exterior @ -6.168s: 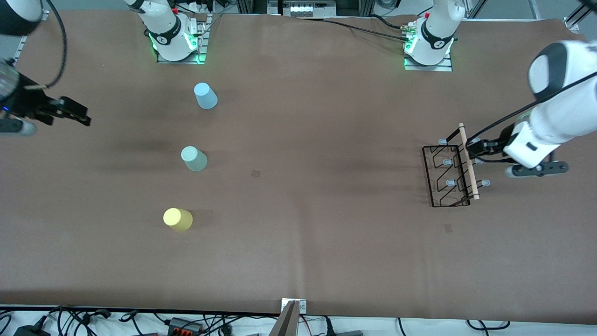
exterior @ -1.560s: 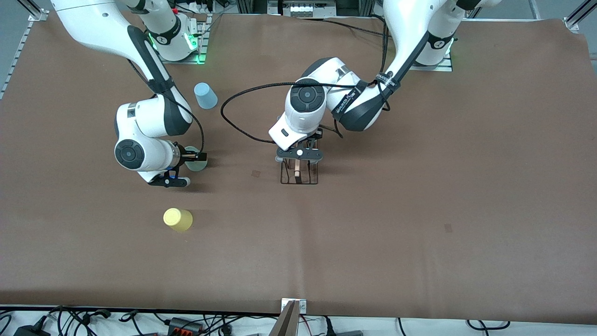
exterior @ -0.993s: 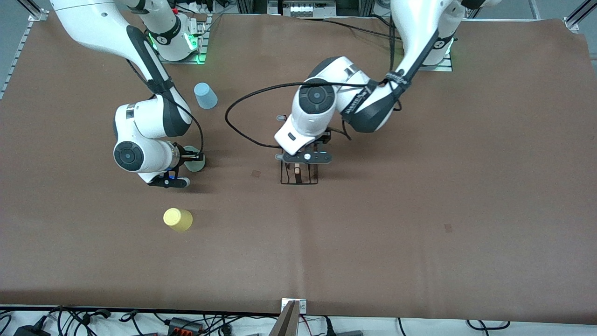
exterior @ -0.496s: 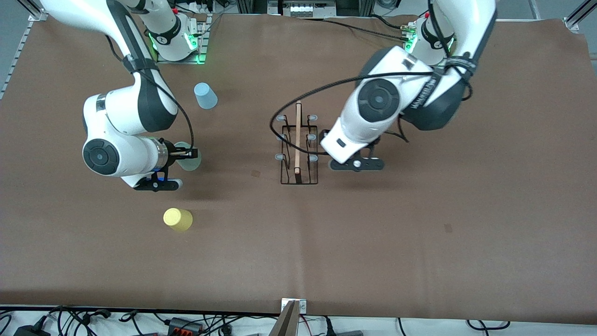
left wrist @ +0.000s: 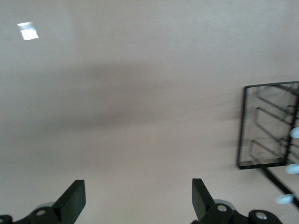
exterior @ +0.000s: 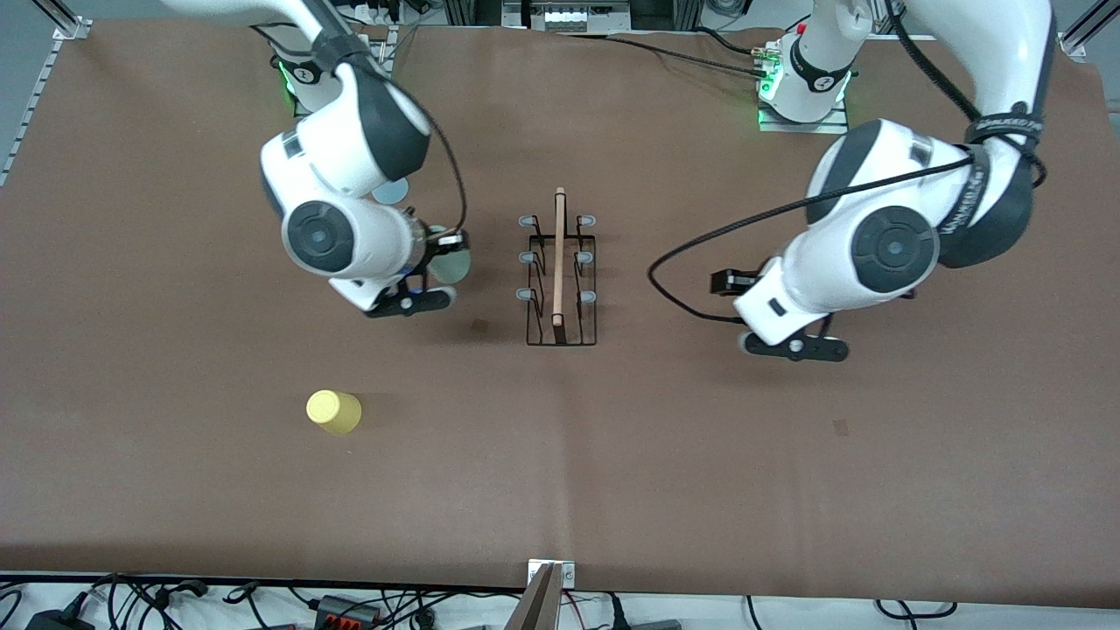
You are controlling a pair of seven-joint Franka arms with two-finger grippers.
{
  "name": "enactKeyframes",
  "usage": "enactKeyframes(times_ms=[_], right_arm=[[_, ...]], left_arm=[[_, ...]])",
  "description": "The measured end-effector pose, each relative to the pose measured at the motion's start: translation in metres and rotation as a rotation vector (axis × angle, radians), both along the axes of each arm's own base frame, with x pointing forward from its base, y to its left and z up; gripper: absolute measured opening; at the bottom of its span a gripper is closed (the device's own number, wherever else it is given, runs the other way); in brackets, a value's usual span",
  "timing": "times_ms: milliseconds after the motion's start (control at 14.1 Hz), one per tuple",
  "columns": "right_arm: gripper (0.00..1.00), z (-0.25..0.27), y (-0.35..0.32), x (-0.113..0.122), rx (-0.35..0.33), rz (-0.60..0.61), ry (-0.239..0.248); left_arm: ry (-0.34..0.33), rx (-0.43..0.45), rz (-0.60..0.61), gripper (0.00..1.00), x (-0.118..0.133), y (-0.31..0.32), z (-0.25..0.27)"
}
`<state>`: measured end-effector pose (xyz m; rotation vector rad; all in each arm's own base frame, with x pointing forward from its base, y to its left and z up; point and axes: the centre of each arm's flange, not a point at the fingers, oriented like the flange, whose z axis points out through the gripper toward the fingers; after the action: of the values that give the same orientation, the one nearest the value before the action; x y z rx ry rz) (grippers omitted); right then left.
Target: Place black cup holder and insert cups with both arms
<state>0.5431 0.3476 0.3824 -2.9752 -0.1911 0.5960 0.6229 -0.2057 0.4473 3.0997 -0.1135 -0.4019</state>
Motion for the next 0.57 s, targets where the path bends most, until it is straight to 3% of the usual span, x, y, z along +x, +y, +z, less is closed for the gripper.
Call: enactKeyframes(times_ms=[354,567], right_arm=[[0.67,0.002,0.067,-0.049,-0.052,-0.009,0.007],[0.67,-0.001,0.083,-0.059,-0.042,0.004,0.005]], left_arm=[[-0.046,-0.009,-0.030,1.00,0.001,0.130,0.029],[-0.144,-0.015,0.003,1.00,-0.018,0.170,0.040]])
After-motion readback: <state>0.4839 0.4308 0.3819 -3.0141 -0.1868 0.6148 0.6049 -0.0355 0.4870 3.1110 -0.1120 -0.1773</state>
